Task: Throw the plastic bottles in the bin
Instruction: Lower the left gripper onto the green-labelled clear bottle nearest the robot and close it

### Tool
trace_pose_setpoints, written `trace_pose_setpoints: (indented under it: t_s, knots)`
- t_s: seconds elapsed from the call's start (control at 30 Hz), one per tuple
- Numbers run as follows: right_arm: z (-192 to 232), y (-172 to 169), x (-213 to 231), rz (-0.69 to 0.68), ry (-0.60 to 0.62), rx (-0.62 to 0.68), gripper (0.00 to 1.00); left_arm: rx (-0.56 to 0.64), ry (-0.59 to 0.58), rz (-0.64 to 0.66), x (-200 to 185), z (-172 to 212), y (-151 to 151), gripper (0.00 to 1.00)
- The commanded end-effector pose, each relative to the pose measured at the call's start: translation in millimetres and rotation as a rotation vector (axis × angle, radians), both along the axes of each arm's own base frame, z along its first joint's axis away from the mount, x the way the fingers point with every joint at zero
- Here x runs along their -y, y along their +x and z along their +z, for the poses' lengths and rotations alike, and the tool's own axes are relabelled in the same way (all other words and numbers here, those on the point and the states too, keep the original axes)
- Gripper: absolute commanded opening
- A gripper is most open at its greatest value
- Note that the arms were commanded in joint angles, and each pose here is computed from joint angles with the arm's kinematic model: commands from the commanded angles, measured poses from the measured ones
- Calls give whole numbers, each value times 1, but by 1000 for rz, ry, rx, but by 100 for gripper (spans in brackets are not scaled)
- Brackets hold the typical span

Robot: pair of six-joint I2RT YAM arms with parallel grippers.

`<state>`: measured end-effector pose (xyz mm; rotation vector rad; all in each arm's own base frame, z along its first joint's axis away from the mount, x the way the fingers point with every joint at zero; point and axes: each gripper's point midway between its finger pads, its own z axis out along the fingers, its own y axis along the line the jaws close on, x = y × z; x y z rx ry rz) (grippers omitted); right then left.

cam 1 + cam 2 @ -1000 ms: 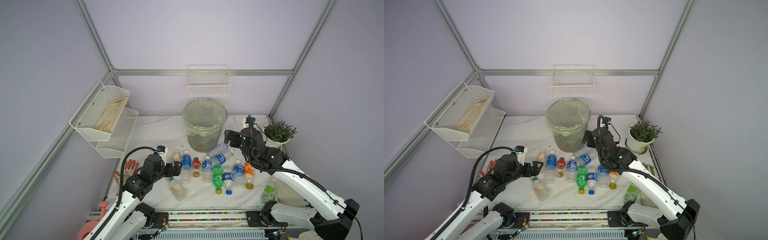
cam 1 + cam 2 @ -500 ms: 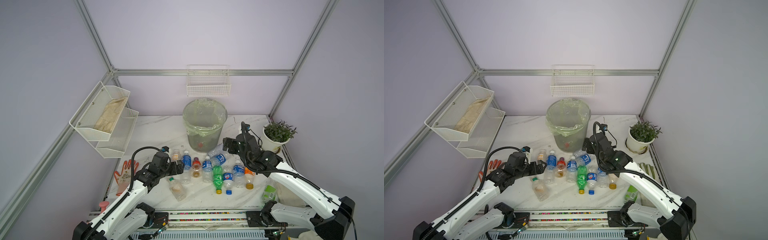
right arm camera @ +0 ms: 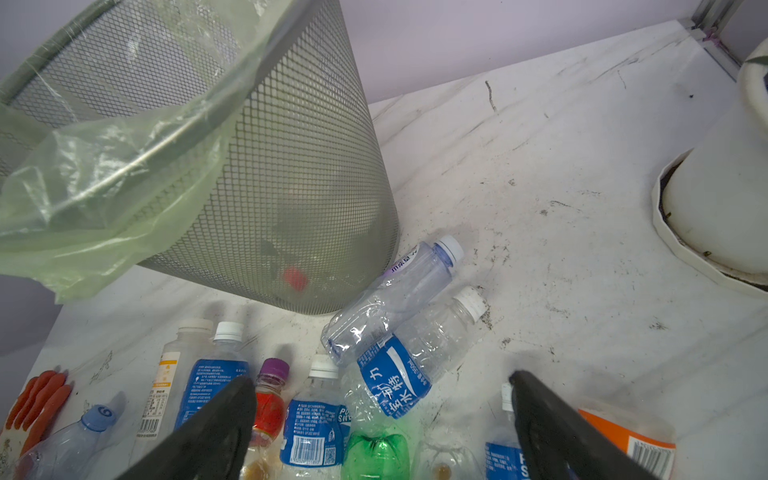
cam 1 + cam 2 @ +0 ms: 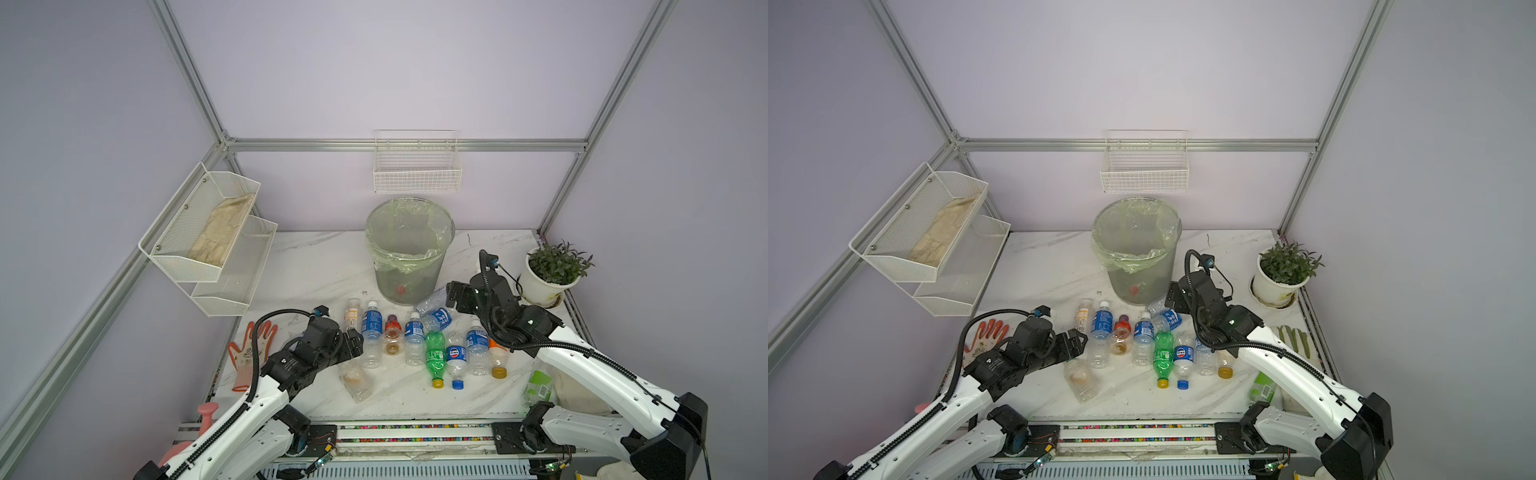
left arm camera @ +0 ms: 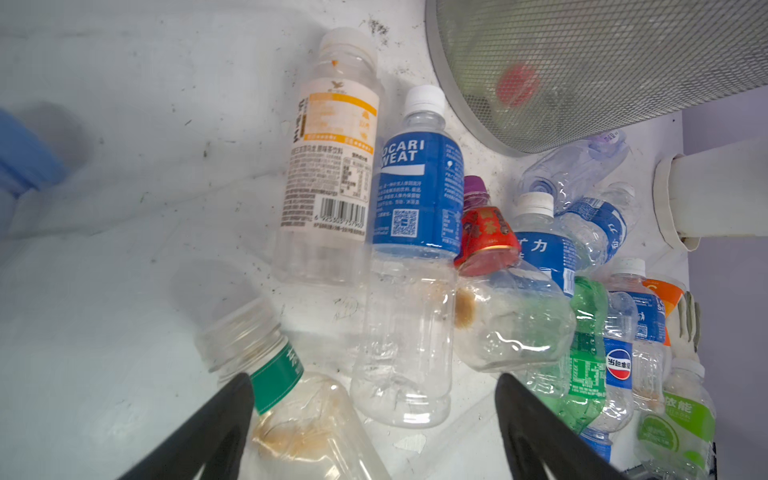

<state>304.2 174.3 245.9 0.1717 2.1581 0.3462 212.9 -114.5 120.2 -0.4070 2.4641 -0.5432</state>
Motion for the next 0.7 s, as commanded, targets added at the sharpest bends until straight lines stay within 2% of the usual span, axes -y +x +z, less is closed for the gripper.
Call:
trace_pose_setpoints:
  t_s: [0.0,0.2,0.67]
  knots:
    - [0,-1,3,-14,8,-2,97,-125,21,63,-15,-33,-27,88]
    - [-6,0,2,-25,16,-18,97,-200,-21,77,-13,-55,-47,87]
    - [-17,-7,7,-36,18,-44,97,-243,-60,38,11,-76,-57,83]
